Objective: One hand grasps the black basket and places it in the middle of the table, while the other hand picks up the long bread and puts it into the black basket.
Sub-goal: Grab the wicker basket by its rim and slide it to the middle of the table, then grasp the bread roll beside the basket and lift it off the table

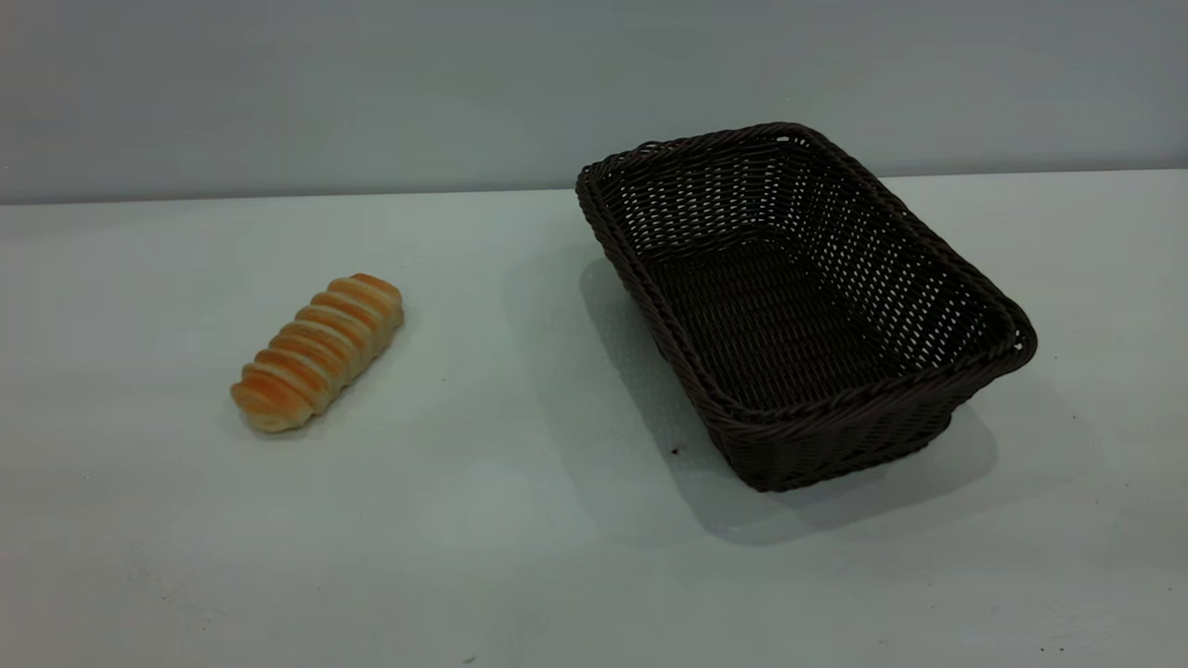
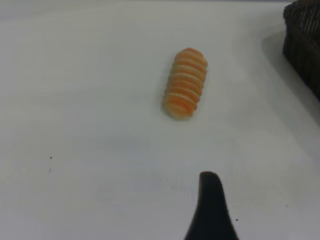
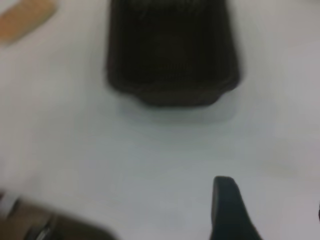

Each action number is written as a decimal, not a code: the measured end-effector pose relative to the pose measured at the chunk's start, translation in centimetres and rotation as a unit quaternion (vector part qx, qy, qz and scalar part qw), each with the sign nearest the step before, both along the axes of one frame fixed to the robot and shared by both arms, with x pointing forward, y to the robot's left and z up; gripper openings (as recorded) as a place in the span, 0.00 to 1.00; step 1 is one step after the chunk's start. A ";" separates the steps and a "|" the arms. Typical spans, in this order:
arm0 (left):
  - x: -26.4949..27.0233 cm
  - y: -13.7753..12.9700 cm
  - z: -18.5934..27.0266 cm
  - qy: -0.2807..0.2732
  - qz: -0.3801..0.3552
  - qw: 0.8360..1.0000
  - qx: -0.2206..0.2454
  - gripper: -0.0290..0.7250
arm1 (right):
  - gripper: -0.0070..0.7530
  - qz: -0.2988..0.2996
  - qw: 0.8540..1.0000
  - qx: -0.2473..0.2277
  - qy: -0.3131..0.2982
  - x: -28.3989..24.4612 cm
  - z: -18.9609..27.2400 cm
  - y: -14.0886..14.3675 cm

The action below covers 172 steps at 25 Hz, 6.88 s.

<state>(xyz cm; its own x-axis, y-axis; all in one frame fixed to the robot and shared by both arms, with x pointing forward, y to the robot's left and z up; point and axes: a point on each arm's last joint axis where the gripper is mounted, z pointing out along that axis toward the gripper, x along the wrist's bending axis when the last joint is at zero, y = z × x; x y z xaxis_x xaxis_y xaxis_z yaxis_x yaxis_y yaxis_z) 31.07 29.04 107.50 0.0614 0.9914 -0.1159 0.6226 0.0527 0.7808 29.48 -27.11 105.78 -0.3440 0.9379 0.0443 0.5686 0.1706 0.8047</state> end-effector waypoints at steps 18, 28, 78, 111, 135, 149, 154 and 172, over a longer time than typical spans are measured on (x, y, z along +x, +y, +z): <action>4.6 -0.3 -0.2 0.082 -0.015 0.996 0.024 0.81 | 0.59 0.144 0.967 0.019 0.210 16.6 -3.8 6.6; 4.6 -0.2 -0.2 0.081 -0.014 0.996 0.033 0.81 | 0.59 -0.012 0.949 0.093 0.301 20.3 -9.5 10.1; 4.9 -0.1 0.0 0.062 -0.012 0.997 0.036 0.81 | 0.59 -0.420 0.793 0.309 0.315 24.2 -17.9 9.2; 4.6 -0.1 -0.8 0.086 -0.017 0.995 0.040 0.81 | 0.13 -0.006 0.941 0.112 0.320 28.7 -17.4 13.8; 4.5 -0.1 -0.9 0.092 -0.017 0.995 0.041 0.81 | 0.75 -0.038 0.917 0.062 0.393 31.8 -18.5 11.8; 4.8 -0.1 -0.6 0.074 -0.010 0.997 0.035 0.81 | 0.76 0.060 0.940 -0.026 0.335 30.5 -7.9 10.8; 6.5 -0.3 -1.0 0.094 -0.013 0.995 0.038 0.81 | 0.76 0.051 0.928 -0.131 0.344 28.4 -4.7 8.5; 26.3 -1.7 -10.6 0.269 -0.129 0.946 0.126 0.81 | 0.76 0.008 0.961 -0.136 0.239 20.5 7.5 5.2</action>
<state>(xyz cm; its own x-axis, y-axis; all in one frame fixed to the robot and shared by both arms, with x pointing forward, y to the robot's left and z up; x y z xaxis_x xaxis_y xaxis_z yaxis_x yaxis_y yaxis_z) 57.41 27.33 96.85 0.3041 0.9518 0.0385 0.9002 -0.3004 0.3154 49.96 -21.95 113.29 -0.3605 0.9317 -0.0453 0.8579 0.3502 0.3760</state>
